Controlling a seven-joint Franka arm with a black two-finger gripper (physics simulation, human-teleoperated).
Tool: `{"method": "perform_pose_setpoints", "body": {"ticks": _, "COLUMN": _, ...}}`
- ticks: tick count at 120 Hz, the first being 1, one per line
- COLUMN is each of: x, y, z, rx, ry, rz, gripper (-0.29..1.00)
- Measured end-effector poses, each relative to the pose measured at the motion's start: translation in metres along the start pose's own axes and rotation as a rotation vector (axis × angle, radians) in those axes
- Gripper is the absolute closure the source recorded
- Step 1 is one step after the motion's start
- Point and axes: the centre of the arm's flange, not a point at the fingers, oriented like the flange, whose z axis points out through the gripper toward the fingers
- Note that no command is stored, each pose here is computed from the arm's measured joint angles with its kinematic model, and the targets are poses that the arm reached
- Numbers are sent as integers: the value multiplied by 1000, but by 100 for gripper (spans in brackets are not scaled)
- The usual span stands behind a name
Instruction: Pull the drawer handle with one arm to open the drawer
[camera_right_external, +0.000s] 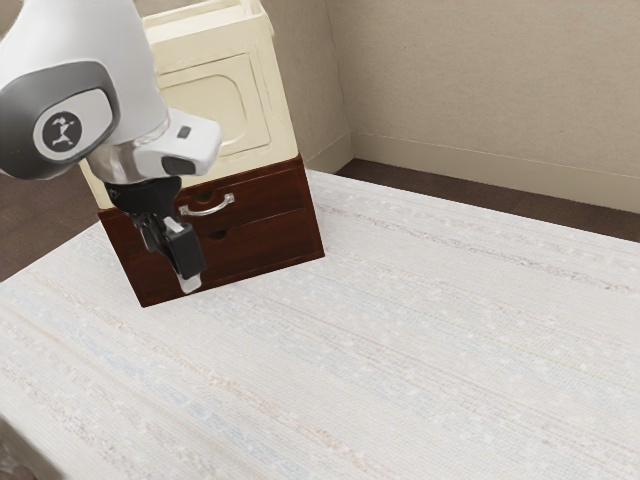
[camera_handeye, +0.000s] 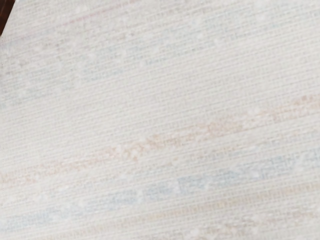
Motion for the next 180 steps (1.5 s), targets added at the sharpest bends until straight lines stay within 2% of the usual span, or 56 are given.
{"method": "perform_pose_setpoints", "body": {"ticks": 23, "x": 25, "y": -15, "z": 54, "rx": 133, "ry": 50, "rz": 137, "gripper": 1}}
{"method": "perform_pose_setpoints", "body": {"ticks": 46, "x": 47, "y": -35, "z": 65, "rx": 243, "ry": 133, "rz": 244, "gripper": 2}}
{"method": "perform_pose_setpoints", "body": {"ticks": 68, "x": 71, "y": -63, "z": 102, "rx": 265, "ry": 163, "rz": 300, "gripper": 2}}
{"method": "perform_pose_setpoints", "body": {"ticks": 99, "x": 76, "y": -102, "z": 106, "rx": 316, "ry": 216, "rz": 311, "gripper": 3}}
{"method": "perform_pose_setpoints", "body": {"ticks": 137, "x": 72, "y": -125, "z": 121, "rx": 384, "ry": 173, "rz": 368, "gripper": 5}}
{"method": "perform_pose_setpoints", "body": {"ticks": 180, "x": 73, "y": -147, "z": 150, "rx": 397, "ry": 155, "rz": 388, "gripper": 10}}
